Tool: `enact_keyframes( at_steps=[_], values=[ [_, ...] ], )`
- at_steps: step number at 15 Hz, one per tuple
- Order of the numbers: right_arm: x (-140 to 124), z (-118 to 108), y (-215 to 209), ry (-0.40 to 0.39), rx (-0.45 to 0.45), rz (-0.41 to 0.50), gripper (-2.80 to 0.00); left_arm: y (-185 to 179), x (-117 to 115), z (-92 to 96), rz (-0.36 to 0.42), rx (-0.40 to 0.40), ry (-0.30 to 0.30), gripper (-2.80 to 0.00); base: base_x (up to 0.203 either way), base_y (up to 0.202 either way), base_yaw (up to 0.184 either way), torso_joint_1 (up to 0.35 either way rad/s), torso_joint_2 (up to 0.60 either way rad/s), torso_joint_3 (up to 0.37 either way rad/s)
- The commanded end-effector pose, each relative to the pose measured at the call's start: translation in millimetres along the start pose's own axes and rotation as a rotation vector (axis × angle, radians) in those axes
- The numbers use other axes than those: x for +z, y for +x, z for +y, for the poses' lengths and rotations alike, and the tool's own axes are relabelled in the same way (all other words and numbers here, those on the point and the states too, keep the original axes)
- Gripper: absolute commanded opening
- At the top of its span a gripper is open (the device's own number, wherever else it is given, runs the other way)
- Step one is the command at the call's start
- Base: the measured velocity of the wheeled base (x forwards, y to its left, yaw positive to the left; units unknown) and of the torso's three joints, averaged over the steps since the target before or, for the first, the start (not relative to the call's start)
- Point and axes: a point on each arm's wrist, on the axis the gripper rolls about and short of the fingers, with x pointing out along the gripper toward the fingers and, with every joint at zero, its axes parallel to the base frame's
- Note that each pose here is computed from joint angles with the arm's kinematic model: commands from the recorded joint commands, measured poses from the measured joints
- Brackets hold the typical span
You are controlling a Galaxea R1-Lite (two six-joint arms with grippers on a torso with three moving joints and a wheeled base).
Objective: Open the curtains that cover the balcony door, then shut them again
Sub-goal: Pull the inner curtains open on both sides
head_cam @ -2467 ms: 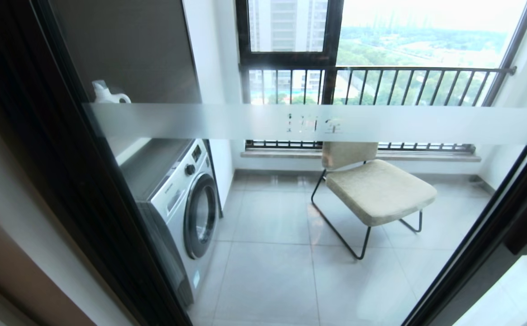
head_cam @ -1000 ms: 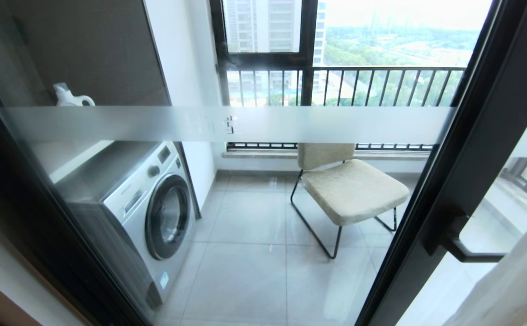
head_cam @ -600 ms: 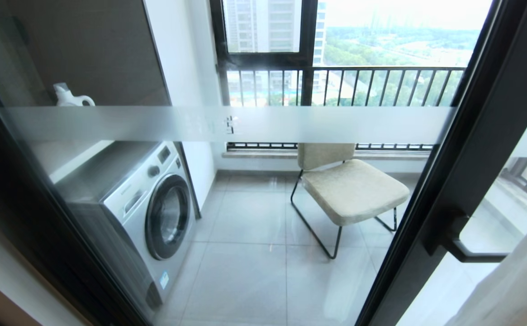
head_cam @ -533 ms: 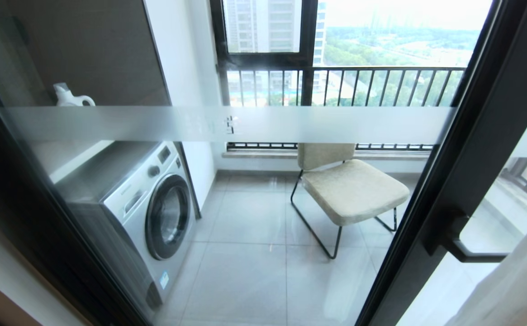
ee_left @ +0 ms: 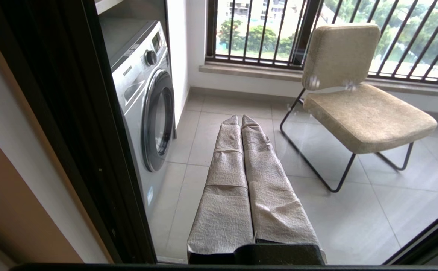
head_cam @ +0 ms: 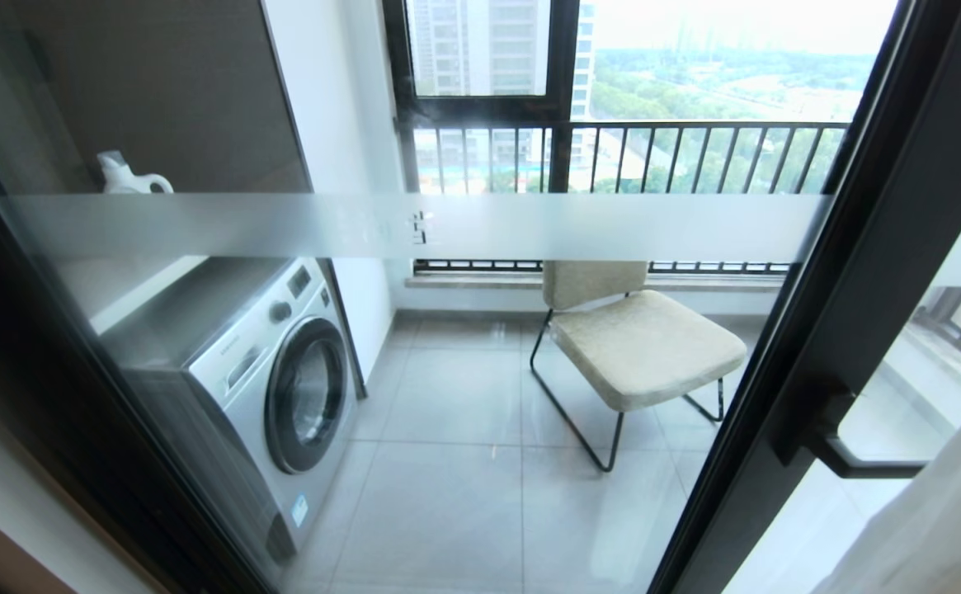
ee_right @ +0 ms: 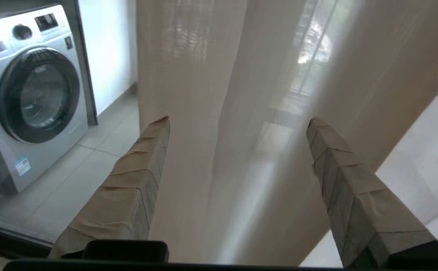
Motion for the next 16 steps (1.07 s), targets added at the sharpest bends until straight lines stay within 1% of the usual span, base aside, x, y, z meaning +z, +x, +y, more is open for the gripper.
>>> enact_keyframes(
  at_steps=[1,5,9,11,16],
  values=[
    [17.9,-1.2,-2.2,-0.006,0.062,-0.043,0.00,0.0,0.0,0.0,-0.001,0.001,-0.001,-2.80,0.000,0.000,0.000,0.000,0.00,0.000],
    [52.9,-7.1,9.0,0.019,0.146,-0.025,0.00,0.0,0.0,0.0,-0.001,0.001,-0.001,-2.80,0.000,0.000,0.000,0.000,0.00,0.000],
    [93.5,-18.1,45.8,0.038,0.201,0.021,0.00,0.0,0.0,0.0,-0.001,0.001,-0.001,-2.80,0.000,0.000,0.000,0.000,0.00,0.000],
    [111.0,-23.0,72.5,0.037,0.218,0.015,0.00,0.0,0.0,0.0,-0.001,0.001,-0.001,-2.80,0.000,0.000,0.000,0.000,0.00,0.000],
    [147.1,-32.8,132.9,0.025,0.218,-0.054,0.00,0.0,0.0,0.0,-0.001,-0.001,-0.001,-2.80,0.000,0.000,0.000,0.000,0.00,0.000]
  ],
)
